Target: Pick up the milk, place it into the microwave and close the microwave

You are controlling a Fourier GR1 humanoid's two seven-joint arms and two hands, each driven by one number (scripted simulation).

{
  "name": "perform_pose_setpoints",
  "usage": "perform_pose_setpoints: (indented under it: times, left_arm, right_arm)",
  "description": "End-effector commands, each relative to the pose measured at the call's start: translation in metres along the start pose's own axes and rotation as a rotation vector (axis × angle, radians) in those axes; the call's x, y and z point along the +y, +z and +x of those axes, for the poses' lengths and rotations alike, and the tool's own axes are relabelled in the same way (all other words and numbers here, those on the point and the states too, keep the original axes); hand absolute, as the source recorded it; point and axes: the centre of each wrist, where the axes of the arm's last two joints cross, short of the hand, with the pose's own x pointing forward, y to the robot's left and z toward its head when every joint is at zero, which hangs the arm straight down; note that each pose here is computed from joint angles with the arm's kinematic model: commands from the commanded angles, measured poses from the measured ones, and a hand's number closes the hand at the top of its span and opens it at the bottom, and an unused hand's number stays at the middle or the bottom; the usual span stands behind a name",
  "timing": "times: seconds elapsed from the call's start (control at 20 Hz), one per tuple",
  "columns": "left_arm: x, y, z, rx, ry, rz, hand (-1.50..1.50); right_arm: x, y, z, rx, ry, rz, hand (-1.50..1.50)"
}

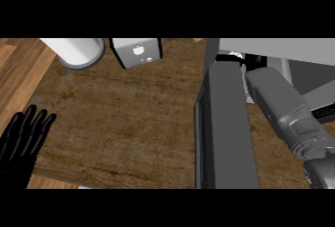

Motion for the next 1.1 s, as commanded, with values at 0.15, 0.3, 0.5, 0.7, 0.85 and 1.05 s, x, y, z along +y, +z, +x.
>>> perform_pose_setpoints:
  times: [0.15,0.3,0.5,0.7,0.85,1.05]
  left_arm:
    - [-0.007,-0.004,0.000,0.008,-0.003,-0.011,-1.50]
    - [-0.010,-0.002,-0.006,0.020,-0.005,-0.003,-1.50]
    - [-0.022,-0.008,-0.006,0.017,-0.012,-0.032,-1.50]
    - [-0.025,-0.006,-0.008,0.017,0.007,-0.032,-1.50]
    - [-0.030,-0.012,-0.004,0.005,-0.007,-0.038,-1.50]
    - [-0.032,-0.008,-0.002,-0.005,0.009,-0.045,-1.50]
  right_arm:
    - [0.006,0.005,-0.002,0.036,-0.092,0.042,-1.50]
    - [0.001,0.014,-0.017,0.045,-0.104,0.052,-1.50]
    - [-0.003,0.007,-0.011,0.040,-0.094,0.030,-1.50]
    - [-0.018,0.011,-0.027,0.054,-0.090,0.043,-1.50]
    - [-0.004,0.019,-0.026,0.053,-0.135,0.063,-1.50]
    - [-0.017,0.023,-0.040,0.044,-0.164,0.096,-1.50]
